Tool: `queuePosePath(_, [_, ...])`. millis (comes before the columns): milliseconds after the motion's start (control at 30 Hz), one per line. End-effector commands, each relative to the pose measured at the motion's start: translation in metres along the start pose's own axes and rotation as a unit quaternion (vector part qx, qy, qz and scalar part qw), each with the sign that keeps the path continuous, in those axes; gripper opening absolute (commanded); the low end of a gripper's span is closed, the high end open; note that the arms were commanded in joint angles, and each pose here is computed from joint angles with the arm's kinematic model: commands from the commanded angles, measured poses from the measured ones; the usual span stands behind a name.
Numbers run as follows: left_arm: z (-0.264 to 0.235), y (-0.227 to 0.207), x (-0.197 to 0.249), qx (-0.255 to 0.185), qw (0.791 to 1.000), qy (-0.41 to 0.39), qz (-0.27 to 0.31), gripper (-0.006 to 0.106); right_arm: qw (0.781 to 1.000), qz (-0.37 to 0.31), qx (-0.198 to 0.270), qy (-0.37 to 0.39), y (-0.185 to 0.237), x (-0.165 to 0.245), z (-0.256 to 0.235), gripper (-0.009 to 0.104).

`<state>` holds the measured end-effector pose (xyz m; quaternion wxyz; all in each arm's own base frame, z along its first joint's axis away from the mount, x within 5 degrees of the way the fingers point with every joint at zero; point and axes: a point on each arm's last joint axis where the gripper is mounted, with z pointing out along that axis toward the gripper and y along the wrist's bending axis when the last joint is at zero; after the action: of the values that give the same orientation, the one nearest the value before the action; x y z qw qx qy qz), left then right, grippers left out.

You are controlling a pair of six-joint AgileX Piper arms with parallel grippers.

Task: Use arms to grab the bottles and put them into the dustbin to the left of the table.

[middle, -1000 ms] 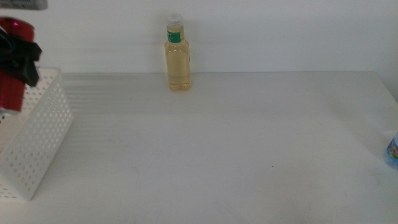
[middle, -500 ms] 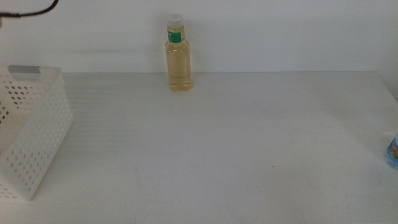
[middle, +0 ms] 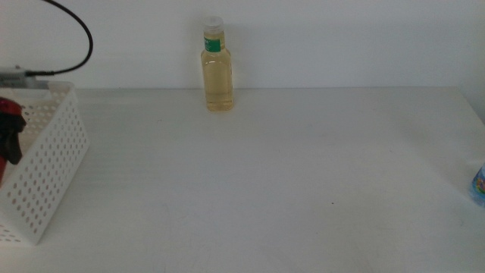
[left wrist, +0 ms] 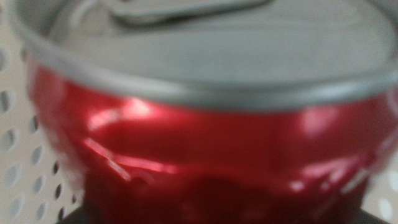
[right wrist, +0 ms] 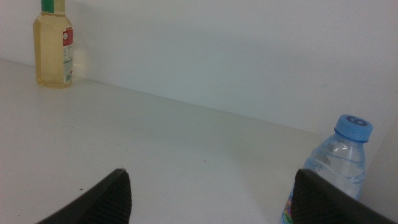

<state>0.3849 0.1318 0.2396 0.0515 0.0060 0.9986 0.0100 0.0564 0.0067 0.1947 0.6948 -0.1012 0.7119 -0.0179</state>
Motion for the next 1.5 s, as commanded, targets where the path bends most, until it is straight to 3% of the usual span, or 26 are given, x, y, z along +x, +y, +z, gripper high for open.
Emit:
queuePosePath(0, [-0.026,-0.002,0.000,-0.004,1.000,-0.024,-0.001,-0.005,0.998,-0.009,0.015,-0.053,-0.003,-0.011,-0.003,0.067])
queuePosePath(467, [0.021,-0.001,-0.011,0.026,1.000,0.012,-0.006,-0.004,0.998,-0.009,0.015,-0.053,-0.003,-0.011,-0.003,0.067])
queuePosePath(600, [0.021,-0.002,-0.011,0.026,1.000,0.013,0.000,0.003,0.998,-0.009,0.015,-0.053,-0.003,-0.011,-0.003,0.067])
queuePosePath(733, [0.021,-0.002,-0.011,0.026,1.000,0.013,0.006,0.024,0.998,-0.009,0.015,-0.053,-0.003,-0.011,-0.003,0.067])
queuePosePath(800, [0.021,-0.001,-0.011,0.024,1.000,0.013,0.007,0.049,0.998,-0.009,0.015,-0.053,-0.003,-0.011,-0.003,0.067])
queuePosePath(833, [0.021,-0.001,-0.011,0.020,1.000,0.016,0.008,0.068,0.998,-0.009,0.015,-0.053,-0.003,-0.011,-0.003,0.067])
queuePosePath(933, [0.018,0.001,-0.009,0.011,0.999,0.030,0.002,0.090,0.998,-0.009,0.015,-0.053,-0.003,-0.011,-0.003,0.067])
queuePosePath(1167, [-0.012,-0.001,-0.012,-0.010,0.999,0.008,-0.053,0.090,0.998,-0.009,0.015,-0.053,-0.003,-0.011,-0.003,0.067])
queuePosePath(1467, [-0.086,-0.042,-0.002,-0.042,0.995,-0.080,-0.052,0.089,0.998,-0.009,0.015,-0.053,-0.003,-0.011,-0.003,0.067])
